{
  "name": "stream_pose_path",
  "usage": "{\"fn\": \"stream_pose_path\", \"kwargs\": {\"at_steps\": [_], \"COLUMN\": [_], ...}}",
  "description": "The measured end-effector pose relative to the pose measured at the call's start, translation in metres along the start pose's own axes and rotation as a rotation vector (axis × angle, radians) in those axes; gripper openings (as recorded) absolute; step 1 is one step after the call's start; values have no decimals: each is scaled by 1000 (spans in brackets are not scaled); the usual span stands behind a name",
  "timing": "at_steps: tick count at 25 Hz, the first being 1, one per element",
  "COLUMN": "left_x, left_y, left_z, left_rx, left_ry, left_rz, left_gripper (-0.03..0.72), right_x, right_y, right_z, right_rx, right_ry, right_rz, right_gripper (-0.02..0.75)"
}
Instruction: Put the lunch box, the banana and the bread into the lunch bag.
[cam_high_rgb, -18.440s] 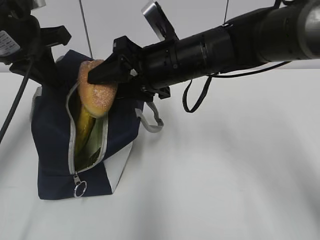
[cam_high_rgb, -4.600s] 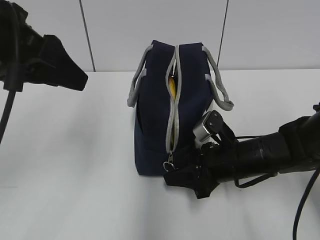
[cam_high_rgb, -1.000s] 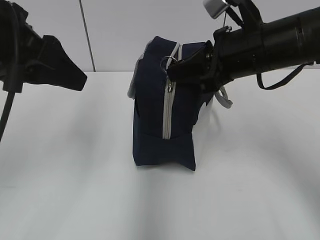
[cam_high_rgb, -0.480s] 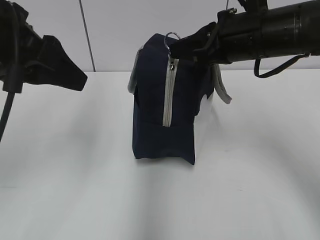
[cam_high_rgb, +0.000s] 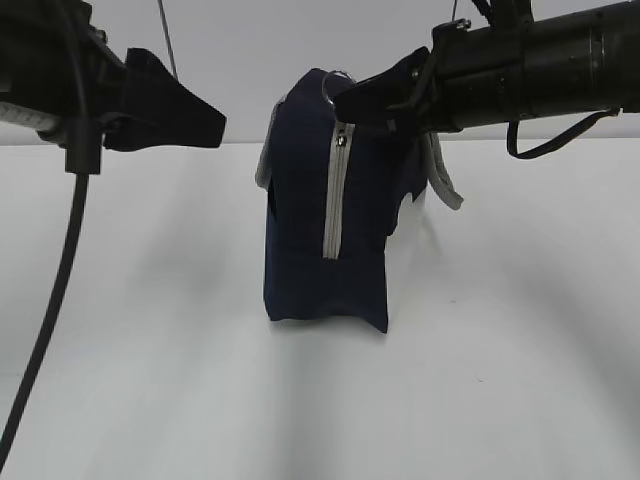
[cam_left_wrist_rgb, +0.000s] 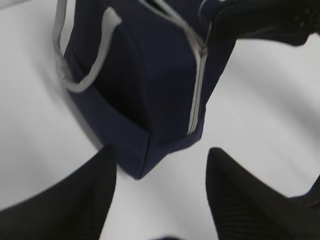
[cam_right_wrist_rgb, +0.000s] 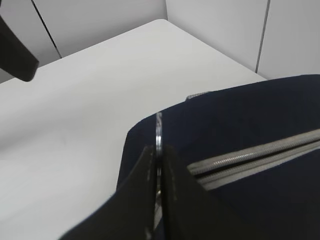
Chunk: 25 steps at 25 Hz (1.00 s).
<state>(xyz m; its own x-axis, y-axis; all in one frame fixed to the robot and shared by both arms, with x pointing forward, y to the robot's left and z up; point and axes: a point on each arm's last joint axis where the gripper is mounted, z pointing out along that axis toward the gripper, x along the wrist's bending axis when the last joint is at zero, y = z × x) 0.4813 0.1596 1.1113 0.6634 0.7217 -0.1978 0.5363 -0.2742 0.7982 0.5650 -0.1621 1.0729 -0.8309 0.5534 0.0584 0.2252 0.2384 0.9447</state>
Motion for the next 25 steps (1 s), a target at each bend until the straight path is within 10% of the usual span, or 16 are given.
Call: {"fn": "stream_pose_path", "kwargs": {"at_steps": [25], "left_x": [24], "left_y": [-17], "left_z": [81], "left_rx": [-47], "left_ry": [-85], "left_rz": [-58], "left_gripper": [406], "right_x": [3], "right_y": [-2], "right_z": [0], "right_rx": [26], "right_ry": [37], "right_rz": [-36], "right_gripper": [0]}}
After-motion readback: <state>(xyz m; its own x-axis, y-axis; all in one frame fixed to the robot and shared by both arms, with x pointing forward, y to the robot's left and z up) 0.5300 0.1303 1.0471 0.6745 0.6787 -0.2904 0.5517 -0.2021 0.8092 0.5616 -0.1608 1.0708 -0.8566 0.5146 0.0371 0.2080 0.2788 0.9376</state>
